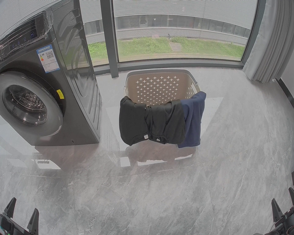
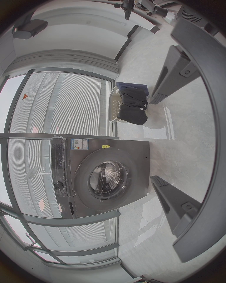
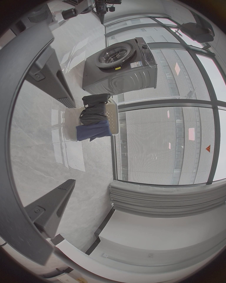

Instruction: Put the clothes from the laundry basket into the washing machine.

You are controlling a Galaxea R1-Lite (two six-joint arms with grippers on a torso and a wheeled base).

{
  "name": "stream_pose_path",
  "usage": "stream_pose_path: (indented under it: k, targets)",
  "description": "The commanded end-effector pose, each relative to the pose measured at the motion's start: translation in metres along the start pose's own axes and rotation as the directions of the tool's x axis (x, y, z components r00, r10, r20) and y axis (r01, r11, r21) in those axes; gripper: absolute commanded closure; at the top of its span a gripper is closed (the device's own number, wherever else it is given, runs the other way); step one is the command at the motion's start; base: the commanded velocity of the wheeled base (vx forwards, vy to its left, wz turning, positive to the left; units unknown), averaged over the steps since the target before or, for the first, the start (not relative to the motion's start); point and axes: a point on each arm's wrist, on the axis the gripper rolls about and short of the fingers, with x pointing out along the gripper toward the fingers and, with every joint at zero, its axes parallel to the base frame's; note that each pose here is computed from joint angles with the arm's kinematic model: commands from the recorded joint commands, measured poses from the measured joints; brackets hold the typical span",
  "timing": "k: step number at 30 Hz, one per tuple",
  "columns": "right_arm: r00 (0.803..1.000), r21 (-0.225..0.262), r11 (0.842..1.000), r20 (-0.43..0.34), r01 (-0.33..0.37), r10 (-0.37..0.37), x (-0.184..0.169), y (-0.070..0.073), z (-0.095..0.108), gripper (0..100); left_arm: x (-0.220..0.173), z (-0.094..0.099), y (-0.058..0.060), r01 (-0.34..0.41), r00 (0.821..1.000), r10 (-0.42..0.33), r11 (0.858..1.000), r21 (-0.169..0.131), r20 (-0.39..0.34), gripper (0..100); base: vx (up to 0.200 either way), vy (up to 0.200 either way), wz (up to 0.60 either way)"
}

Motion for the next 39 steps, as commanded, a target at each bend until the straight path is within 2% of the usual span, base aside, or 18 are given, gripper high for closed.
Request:
stream_pose_path:
  k: [1,4,16,22,39]
  targets:
    - [1.000,-0.002,1.000,-0.003,-0.002,0.002,0.0002,0.0000,-0.0052,0,0.0003,-0.0047,0.0002,-0.001,1.000,0.001,1.000,-0.002,-0.005,0,0.000,0.000,0.00]
    - [1.000,-0.002,1.000,-0.003,-0.002,0.002,0.0002,0.0001,-0.0052,0,0.0003,-0.0047,0.0002,-0.001,1.000,0.001,1.000,0.000,-0.005,0,0.000,0.000,0.00]
    - [1.000,0.000,1.000,-0.003,-0.002,0.002,0.0002,0.0000,-0.0052,0,0.0003,-0.0047,0.0002,-0.001,1.000,0.001,1.000,-0.002,-0.005,0,0.000,-0.200,0.00]
    - [1.000,-0.002,1.000,-0.003,-0.002,0.002,0.0002,0.0000,-0.0052,0,0.0003,-0.0047,0.0002,-0.001,1.000,0.001,1.000,0.001,-0.005,0,0.000,0.000,0.00]
    - [1.000,-0.002,1.000,-0.003,-0.002,0.002,0.0002,0.0000,-0.0052,0,0.0003,-0.0047,0.0002,-0.001,1.000,0.001,1.000,-0.006,-0.005,0,0.200,0.000,0.00]
